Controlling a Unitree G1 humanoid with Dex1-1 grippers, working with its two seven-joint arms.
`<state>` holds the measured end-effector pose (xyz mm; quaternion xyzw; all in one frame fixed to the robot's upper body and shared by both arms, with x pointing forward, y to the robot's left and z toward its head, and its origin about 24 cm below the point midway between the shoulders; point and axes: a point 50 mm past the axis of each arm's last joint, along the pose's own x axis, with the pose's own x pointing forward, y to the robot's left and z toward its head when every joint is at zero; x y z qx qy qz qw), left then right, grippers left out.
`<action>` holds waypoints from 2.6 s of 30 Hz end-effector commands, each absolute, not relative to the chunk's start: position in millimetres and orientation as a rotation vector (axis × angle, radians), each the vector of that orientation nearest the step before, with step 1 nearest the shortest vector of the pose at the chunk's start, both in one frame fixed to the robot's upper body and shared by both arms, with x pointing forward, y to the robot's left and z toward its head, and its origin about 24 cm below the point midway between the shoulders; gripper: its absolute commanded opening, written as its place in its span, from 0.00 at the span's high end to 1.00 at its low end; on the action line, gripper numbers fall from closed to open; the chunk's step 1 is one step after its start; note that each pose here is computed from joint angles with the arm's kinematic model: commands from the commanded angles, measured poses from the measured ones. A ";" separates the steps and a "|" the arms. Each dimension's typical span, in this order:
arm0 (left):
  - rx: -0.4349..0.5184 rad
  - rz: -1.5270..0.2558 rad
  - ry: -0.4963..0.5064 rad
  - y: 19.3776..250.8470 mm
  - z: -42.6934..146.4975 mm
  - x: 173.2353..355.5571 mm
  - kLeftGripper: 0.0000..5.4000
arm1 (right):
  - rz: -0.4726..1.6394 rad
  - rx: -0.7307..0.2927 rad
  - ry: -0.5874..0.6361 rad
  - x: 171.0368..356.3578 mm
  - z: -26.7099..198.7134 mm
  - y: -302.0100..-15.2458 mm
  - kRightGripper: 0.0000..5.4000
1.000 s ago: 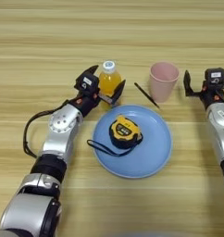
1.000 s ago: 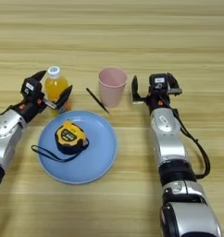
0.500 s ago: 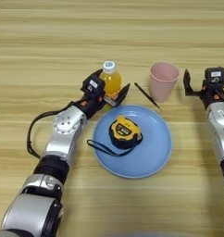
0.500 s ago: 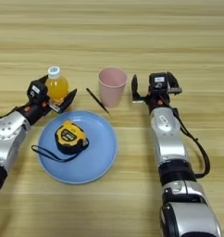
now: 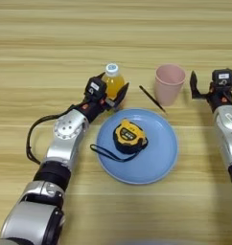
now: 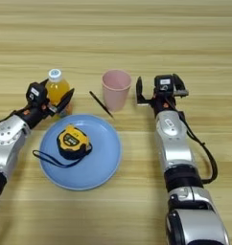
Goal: Move the objects on the table
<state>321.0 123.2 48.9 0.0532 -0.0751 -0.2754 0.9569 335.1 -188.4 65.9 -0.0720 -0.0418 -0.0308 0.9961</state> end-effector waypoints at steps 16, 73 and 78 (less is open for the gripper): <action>0.177 -0.383 -0.078 165.8 39.7 325.3 0.36 | -0.066 -0.144 -0.082 336.8 67.7 -185.5 0.00; 0.041 -0.356 -0.460 160.2 91.3 321.5 0.01 | -0.063 -0.145 -0.086 334.9 68.2 -186.0 0.00; -0.015 -0.390 -0.507 158.3 98.4 317.3 0.01 | -0.063 -0.146 -0.085 334.9 68.1 -186.0 0.00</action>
